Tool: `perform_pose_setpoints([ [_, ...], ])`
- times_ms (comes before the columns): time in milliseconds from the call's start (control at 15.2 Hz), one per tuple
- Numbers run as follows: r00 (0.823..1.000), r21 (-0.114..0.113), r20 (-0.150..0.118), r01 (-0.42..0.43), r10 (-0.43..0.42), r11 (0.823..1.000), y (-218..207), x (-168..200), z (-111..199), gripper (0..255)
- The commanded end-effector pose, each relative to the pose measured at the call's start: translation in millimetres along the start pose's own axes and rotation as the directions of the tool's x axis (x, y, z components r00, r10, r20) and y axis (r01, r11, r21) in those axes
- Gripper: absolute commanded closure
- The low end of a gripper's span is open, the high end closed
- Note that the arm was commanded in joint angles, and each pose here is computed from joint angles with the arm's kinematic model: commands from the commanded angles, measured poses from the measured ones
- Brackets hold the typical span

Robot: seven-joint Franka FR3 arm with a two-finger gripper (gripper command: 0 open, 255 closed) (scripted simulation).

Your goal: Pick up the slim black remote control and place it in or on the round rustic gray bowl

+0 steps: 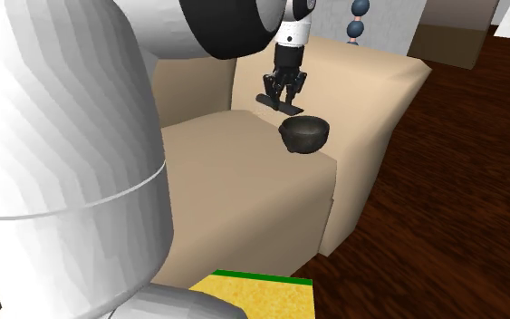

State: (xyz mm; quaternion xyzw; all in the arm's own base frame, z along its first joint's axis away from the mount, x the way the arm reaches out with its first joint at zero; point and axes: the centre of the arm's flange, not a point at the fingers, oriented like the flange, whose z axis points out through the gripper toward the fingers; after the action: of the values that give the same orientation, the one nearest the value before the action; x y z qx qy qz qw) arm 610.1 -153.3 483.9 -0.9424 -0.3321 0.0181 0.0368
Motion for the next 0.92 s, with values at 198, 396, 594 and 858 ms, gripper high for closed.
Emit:
perform_pose_setpoints([
  [198, 1.0, 0.0, 0.0, 0.001, -0.001, 1.0, 63, -18, -1, 255],
  [396, 1.0, 0.0, 0.0, 0.001, -0.001, 1.0, 101, -28, -3, 255],
  [594, 1.0, 0.0, 0.0, 0.001, -0.001, 1.0, 123, -34, 2, 255],
  [858, 1.0, 0.0, 0.0, 0.001, -0.001, 1.0, 125, -34, 23, 255],
])
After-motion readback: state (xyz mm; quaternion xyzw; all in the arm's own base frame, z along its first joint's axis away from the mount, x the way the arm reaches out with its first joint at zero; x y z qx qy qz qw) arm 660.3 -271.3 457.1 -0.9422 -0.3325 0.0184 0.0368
